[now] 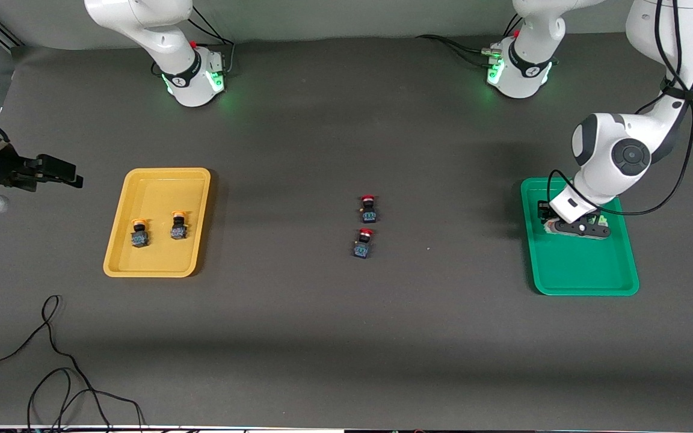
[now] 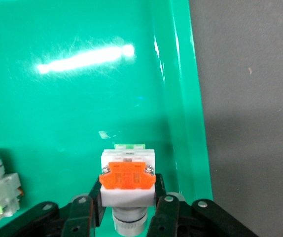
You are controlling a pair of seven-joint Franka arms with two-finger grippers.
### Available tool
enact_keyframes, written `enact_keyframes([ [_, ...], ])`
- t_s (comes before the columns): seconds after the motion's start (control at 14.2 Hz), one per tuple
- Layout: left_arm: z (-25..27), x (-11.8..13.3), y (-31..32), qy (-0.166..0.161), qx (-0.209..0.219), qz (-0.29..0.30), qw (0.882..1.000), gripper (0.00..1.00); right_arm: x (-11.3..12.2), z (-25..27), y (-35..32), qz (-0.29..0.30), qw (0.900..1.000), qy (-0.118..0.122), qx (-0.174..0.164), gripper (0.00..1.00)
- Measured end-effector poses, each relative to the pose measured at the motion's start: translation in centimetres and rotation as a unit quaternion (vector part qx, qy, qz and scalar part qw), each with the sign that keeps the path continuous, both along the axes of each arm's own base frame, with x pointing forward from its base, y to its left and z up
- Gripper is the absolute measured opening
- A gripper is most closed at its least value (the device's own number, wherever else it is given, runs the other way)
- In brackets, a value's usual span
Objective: Place green and yellow buttons in trays
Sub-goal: 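Release the orange button in the green tray while the right gripper withdraws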
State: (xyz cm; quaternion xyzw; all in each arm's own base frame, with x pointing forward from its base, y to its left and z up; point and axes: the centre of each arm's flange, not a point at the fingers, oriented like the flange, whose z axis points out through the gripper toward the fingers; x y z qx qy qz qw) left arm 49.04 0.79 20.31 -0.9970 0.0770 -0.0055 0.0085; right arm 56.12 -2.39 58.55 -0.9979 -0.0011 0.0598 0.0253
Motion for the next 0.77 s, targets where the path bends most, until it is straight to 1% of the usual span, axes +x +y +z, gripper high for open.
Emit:
enact_keyframes([
  [0.14,-0.8,-0.1,0.3,0.004,-0.002,0.004,1.0,0.41,0.0,0.0,-0.3,-0.001,1.0,0.0,-0.007,1.0],
  [0.28,-1.0,-0.1,0.5,0.003,-0.003,0.005,1.0,0.46,0.0,0.0,-0.4,-0.001,1.0,-0.001,-0.014,1.0],
  [0.35,-0.9,0.0,0.5,0.001,-0.003,0.005,1.0,0.54,-0.1,0.1,-0.3,-0.002,1.0,-0.002,-0.015,1.0],
  [0.49,-0.4,0.4,0.5,-0.006,-0.003,0.006,1.0,0.75,-0.2,0.5,-0.3,-0.002,1.0,-0.005,-0.015,1.0],
  [0.56,0.1,0.6,0.5,-0.012,-0.002,0.006,1.0,0.87,-0.3,0.6,-0.3,-0.002,1.0,-0.007,-0.015,1.0],
  [0.63,0.9,1.0,0.6,-0.021,0.0,0.005,1.0,0.96,-0.3,0.7,-0.3,-0.003,1.0,-0.008,-0.016,1.0],
  [0.7,2.1,1.4,0.6,-0.029,0.003,0.005,1.0,1.0,-0.3,0.7,-0.4,-0.004,1.0,-0.009,-0.016,1.0],
  [0.77,3.8,1.7,0.7,-0.029,0.009,0.003,1.0,1.0,-0.3,0.7,-0.5,-0.006,1.0,-0.01,-0.017,1.0],
])
